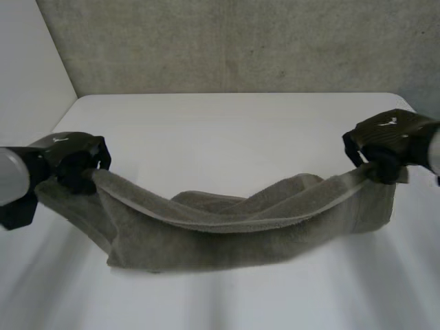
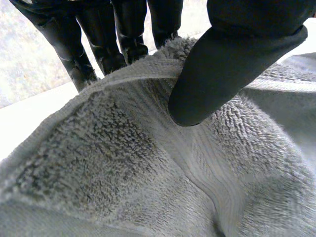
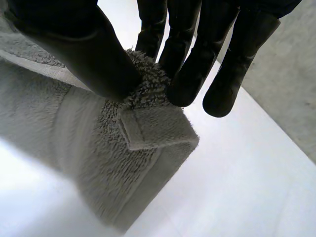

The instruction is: Fold the towel.

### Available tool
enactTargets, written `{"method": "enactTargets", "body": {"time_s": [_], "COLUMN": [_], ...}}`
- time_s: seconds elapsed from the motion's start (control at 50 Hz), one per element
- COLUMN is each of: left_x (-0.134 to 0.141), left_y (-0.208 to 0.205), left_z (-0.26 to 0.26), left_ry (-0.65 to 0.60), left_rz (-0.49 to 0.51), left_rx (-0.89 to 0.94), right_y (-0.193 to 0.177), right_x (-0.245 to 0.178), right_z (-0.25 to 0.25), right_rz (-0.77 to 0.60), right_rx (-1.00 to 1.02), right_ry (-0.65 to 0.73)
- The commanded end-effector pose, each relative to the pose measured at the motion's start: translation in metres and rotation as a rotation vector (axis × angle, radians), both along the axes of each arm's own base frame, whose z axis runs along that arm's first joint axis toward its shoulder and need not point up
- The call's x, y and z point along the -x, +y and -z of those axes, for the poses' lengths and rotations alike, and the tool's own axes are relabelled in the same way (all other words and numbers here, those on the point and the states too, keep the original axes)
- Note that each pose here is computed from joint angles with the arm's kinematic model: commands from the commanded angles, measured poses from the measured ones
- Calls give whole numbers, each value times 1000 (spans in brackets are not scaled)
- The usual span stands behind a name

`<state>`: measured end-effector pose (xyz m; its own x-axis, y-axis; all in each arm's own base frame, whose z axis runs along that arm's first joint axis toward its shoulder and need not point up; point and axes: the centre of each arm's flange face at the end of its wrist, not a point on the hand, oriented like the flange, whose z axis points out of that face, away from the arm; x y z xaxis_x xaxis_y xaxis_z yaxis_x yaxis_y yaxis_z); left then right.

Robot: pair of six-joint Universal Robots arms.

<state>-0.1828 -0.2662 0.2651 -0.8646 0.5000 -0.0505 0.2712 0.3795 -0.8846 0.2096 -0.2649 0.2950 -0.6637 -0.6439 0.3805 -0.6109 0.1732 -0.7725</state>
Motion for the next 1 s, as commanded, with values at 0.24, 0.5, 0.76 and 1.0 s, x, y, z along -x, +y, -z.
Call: {"method": "enactTargets", "body": {"time_s": [0.24,0.5,0.76,1.0], "left_x": [33,32,23,19], "left_y": [-123,-101,-80,-50], "left_z": [-143,-84,61,130], "left_ry": [410,403,263,-83], "left_rz": [-219,-233,-280,-151], "left_rx": [747,519,193,138], "right_y": [-119,-99,-86,-62], "right_x": [-54,-55,-55,-32], "right_z": [-94,-61,74,130], "right_rz": [125,52,-23,20], "right_rx": [665,503,210,63], "right_ry": [-490,-477,-188,-20]}}
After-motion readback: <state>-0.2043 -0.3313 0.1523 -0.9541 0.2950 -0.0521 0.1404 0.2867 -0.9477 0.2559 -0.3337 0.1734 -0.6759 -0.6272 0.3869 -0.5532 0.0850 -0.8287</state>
